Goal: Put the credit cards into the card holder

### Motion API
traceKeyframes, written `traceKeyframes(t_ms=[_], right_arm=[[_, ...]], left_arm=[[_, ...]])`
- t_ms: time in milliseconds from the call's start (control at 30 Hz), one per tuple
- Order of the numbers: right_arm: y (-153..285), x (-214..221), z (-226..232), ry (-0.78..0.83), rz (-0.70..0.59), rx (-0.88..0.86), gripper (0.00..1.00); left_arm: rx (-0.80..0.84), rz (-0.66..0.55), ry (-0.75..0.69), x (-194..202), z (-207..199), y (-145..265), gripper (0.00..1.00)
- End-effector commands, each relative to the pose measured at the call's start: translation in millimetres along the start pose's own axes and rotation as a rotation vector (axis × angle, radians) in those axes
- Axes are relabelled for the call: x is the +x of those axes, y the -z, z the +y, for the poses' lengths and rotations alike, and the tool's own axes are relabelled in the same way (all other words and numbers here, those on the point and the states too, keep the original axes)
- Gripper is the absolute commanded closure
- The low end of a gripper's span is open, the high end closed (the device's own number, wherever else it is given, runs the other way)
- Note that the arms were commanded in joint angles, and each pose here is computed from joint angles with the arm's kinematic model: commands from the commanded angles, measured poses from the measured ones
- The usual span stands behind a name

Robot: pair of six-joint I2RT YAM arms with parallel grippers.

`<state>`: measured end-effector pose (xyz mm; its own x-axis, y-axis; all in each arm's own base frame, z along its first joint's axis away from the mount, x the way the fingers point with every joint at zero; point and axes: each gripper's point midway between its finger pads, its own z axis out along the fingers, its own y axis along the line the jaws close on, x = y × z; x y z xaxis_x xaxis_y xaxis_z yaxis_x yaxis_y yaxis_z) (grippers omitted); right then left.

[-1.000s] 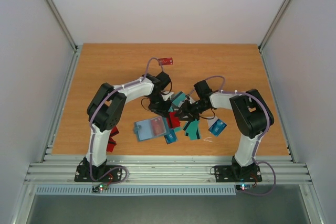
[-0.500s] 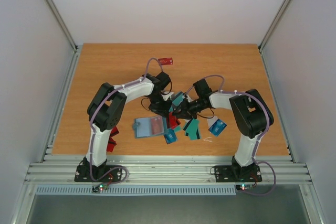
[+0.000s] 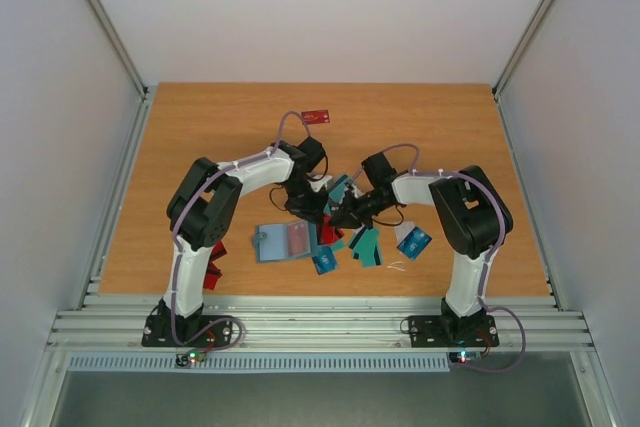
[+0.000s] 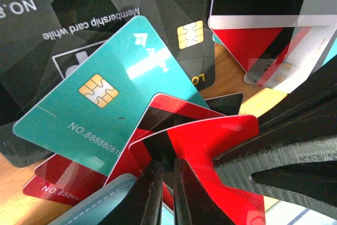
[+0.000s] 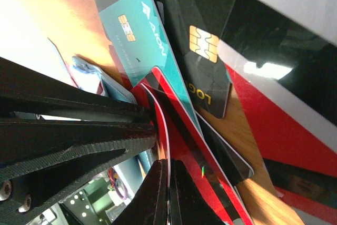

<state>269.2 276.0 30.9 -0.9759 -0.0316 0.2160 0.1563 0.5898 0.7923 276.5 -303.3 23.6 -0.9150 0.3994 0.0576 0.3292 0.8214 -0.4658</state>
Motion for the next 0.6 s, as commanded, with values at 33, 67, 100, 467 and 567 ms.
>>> traceKeyframes(t_ms=[33,67,100,467,567], right_arm=[[2,-5,-6,0.003,-0.033,0.096,0.99],[5,-5,-9,0.002,-0.041,0.122,0.99],[8,-4,-10,0.006,-0.047,0.142,0.99],[40,10,16,0.101,-0.083,0.192,0.99],[53,14,29,0.13,-0.097,0.203,0.99]], left_arm=[[-0.016,0.008,0.003,-1,4,-20,0.9],[-0.017,-0.002,0.0,-2,2,-16,0.89],[-0.017,-0.008,-0.001,-4,0,-11,0.88],[-0.009,-0.141,-0.027,-13,-23,55,0.81],[-0.012,-0.186,-0.025,-7,-27,76,0.75]])
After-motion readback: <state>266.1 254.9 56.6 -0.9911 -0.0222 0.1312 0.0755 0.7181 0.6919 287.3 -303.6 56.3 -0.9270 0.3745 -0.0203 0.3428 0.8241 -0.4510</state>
